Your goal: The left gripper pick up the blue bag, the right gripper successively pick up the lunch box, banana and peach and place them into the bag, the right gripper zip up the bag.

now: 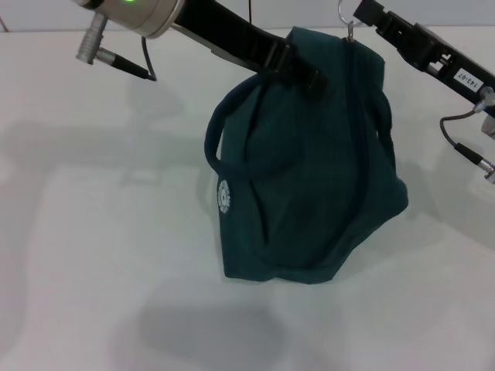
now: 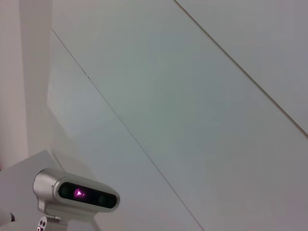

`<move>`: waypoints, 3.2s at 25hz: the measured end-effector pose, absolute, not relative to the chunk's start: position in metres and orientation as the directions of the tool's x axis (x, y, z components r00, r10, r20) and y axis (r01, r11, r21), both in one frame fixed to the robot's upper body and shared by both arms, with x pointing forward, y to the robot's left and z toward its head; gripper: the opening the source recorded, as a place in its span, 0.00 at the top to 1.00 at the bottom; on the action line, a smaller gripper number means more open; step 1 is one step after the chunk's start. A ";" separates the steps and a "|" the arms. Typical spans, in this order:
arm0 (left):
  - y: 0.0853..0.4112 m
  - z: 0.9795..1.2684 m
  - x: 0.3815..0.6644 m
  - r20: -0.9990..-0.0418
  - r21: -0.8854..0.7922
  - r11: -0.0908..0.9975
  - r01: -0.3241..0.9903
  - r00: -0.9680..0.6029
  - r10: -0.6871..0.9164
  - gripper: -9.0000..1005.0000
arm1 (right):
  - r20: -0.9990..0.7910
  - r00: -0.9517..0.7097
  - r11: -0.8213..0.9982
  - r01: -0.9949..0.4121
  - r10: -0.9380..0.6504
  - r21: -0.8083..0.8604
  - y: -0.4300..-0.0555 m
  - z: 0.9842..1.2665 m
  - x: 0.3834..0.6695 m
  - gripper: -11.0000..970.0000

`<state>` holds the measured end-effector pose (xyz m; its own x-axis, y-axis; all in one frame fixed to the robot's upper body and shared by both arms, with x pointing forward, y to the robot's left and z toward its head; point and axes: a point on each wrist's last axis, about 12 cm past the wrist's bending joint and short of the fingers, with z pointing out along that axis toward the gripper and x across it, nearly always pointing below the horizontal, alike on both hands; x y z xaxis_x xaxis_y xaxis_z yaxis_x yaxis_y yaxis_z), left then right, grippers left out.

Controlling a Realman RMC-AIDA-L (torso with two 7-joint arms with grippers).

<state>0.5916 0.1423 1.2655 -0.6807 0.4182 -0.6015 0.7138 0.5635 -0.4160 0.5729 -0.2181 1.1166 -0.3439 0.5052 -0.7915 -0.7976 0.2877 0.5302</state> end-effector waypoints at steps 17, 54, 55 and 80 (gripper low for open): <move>0.144 1.257 0.591 -0.618 -0.403 0.509 0.760 -0.637 0.461 0.77 | -0.788 -0.347 0.307 -0.782 0.508 0.542 -0.221 1.114 0.574 0.97; 0.165 1.258 0.574 -0.711 -0.491 0.294 0.820 -0.572 0.409 0.93 | -0.814 -0.411 0.499 -0.646 0.410 0.578 -0.222 1.088 0.591 0.97; 0.165 1.258 0.574 -0.711 -0.491 0.294 0.820 -0.572 0.409 0.93 | -0.812 -0.413 0.499 -0.644 0.412 0.580 -0.222 1.088 0.591 0.97; 0.204 1.229 0.612 -0.684 -0.506 0.537 0.675 -0.693 0.227 0.94 | -0.717 -0.321 0.465 -0.587 0.619 0.663 -0.268 1.085 0.562 0.40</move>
